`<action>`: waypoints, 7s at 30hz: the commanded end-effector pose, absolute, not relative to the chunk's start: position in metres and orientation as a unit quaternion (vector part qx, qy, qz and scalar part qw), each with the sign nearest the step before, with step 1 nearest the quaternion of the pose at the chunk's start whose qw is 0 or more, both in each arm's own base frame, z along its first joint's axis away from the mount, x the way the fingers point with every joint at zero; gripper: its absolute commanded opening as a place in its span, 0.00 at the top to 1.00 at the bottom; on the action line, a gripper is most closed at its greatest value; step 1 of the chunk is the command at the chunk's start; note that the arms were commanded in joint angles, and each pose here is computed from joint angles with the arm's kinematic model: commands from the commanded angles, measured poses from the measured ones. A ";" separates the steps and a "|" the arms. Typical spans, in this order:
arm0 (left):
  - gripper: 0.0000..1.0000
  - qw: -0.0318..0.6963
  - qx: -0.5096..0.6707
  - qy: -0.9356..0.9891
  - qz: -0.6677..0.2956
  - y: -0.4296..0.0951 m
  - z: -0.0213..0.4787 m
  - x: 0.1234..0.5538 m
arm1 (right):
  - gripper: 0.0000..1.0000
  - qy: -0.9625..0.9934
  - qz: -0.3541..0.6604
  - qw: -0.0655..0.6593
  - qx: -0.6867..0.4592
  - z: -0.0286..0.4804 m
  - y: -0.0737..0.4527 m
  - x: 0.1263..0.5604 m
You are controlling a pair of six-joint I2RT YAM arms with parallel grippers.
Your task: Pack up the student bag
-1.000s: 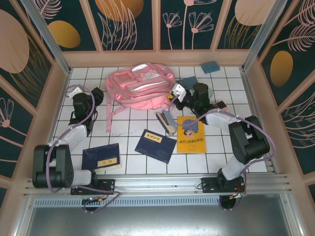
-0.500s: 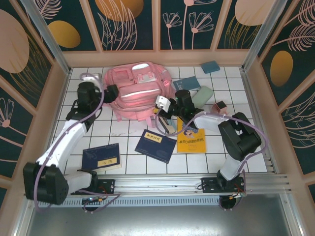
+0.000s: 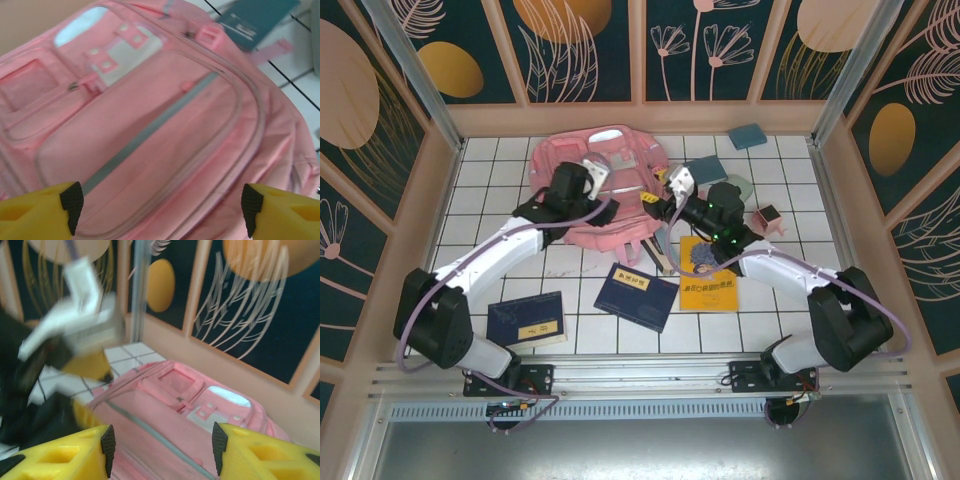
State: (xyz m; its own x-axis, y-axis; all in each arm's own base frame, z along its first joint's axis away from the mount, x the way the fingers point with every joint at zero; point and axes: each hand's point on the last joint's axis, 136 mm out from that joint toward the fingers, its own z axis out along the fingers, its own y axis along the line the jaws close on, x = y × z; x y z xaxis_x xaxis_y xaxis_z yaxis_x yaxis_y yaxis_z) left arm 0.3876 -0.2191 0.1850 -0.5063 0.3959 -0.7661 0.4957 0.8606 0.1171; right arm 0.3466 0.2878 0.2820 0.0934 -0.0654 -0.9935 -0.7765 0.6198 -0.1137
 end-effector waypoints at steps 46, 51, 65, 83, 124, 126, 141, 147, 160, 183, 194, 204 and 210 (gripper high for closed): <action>1.00 0.339 0.211 0.913 0.082 -0.191 0.113 0.481 | 0.51 0.678 0.272 0.660 -0.174 0.284 0.242 0.353; 1.00 0.365 0.103 0.925 0.012 -0.164 0.145 0.480 | 0.52 0.732 0.258 0.623 -0.096 0.278 0.232 0.377; 1.00 0.334 -0.069 0.917 -0.205 -0.143 0.187 0.467 | 0.74 0.747 0.361 0.557 0.031 0.286 0.201 0.395; 1.00 0.277 -0.126 0.916 -0.263 -0.139 0.120 0.464 | 0.45 0.917 0.232 0.260 0.193 0.084 0.114 0.361; 1.00 0.287 -0.079 0.901 -0.315 -0.146 0.203 0.472 | 0.71 0.958 0.122 0.233 -0.113 0.093 0.254 0.339; 1.00 0.285 -0.066 0.904 -0.311 -0.145 0.213 0.471 | 0.71 0.950 0.175 0.238 -0.097 0.113 0.258 0.343; 1.00 0.268 -0.053 0.862 -0.427 -0.166 0.277 0.465 | 0.72 0.853 0.473 0.221 0.000 0.192 0.353 0.405; 1.00 0.264 -0.036 0.824 -0.501 -0.183 0.310 0.460 | 0.71 0.831 0.516 0.207 0.025 0.181 0.398 0.432; 1.00 0.270 -0.024 0.809 -0.522 -0.186 0.322 0.450 | 0.01 0.825 0.537 0.177 -0.007 0.160 0.492 0.450; 1.00 0.322 -0.070 0.819 -0.471 -0.152 0.313 0.455 | 0.01 0.819 0.467 0.334 -0.001 0.209 0.357 0.443; 1.00 0.342 -0.112 0.812 -0.460 -0.141 0.278 0.447 | 0.01 0.895 0.125 0.385 0.189 0.198 0.147 0.475; 1.00 0.356 -0.108 0.804 -0.464 -0.140 0.280 0.439 | 0.01 0.906 -0.001 0.309 0.287 0.176 0.031 0.446; 1.00 0.358 -0.106 0.799 -0.471 -0.141 0.278 0.433 | 0.01 0.877 -0.003 0.213 0.430 0.143 -0.016 0.398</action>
